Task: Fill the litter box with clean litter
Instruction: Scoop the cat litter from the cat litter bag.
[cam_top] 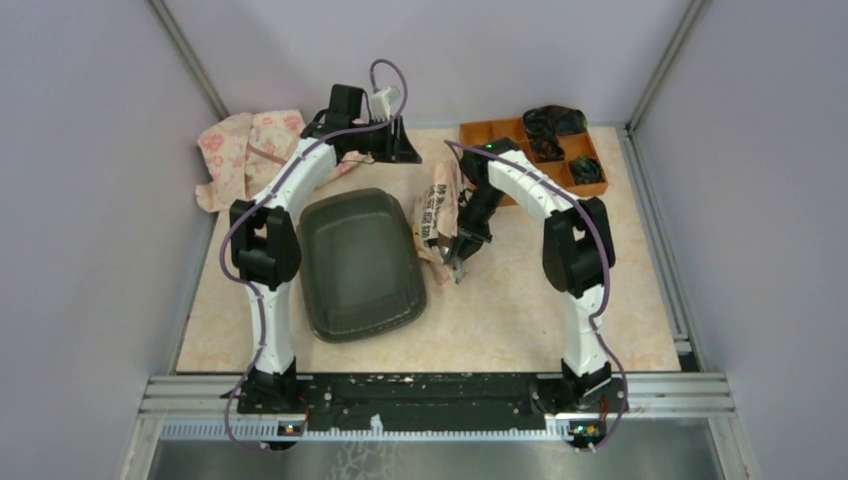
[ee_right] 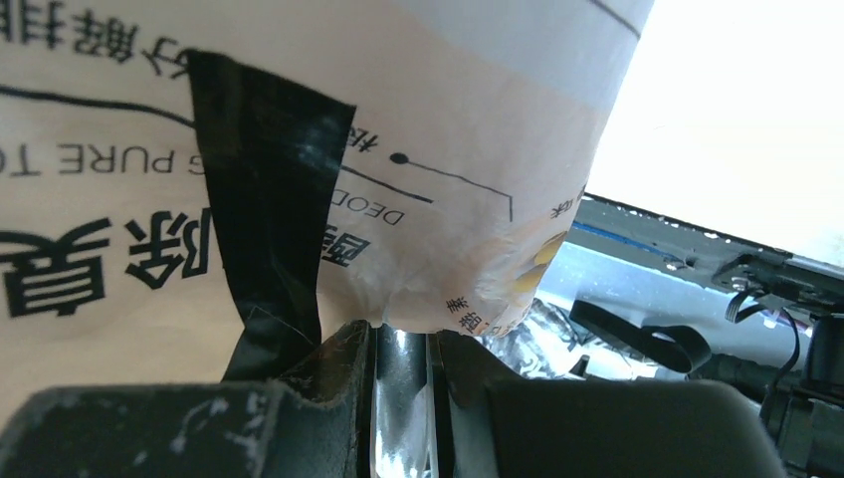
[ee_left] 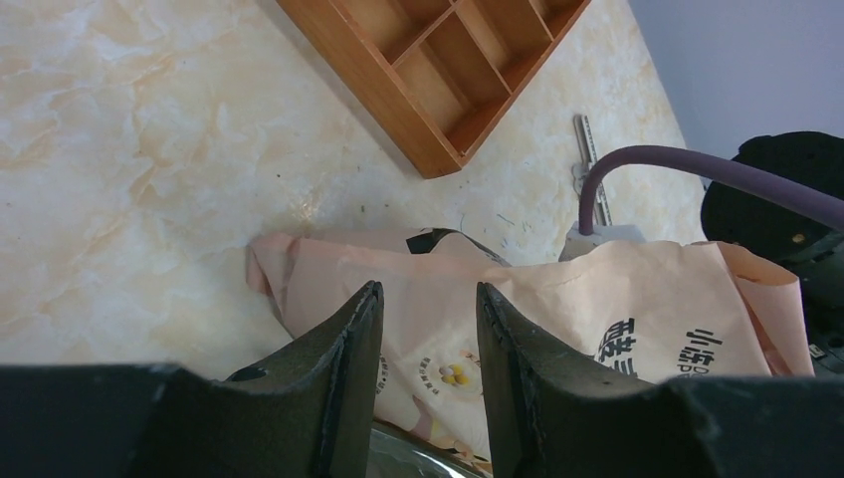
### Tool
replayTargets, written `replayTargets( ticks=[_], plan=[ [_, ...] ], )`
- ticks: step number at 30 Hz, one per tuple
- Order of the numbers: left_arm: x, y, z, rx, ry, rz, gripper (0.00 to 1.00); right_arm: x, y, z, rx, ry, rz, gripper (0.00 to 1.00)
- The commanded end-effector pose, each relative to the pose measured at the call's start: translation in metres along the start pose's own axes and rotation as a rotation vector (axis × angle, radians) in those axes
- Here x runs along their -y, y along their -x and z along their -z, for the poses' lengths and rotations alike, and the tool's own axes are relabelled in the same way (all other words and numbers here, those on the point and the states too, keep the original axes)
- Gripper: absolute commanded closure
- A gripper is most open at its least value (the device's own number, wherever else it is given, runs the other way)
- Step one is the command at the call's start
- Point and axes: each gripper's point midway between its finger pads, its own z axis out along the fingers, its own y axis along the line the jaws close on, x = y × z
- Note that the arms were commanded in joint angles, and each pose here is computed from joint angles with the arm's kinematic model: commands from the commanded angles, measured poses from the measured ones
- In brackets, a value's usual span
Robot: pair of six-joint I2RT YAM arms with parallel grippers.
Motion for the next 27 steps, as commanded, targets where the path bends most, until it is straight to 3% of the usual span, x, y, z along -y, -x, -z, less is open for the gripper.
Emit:
replayTargets(
  ticks=[1, 16, 27],
  plan=[
    [0.008, 0.015, 0.01, 0.041, -0.012, -0.039, 0.54, 0.015, -0.008, 0.002, -0.019, -0.014, -0.028, 1.0],
    [-0.005, 0.016, 0.019, 0.053, 0.021, -0.031, 0.55, 0.019, 0.058, -0.011, -0.031, 0.005, -0.078, 1.0],
    [-0.007, 0.016, 0.02, 0.055, 0.024, -0.018, 0.55, 0.034, 0.134, -0.019, 0.091, -0.073, -0.064, 1.0]
  ],
)
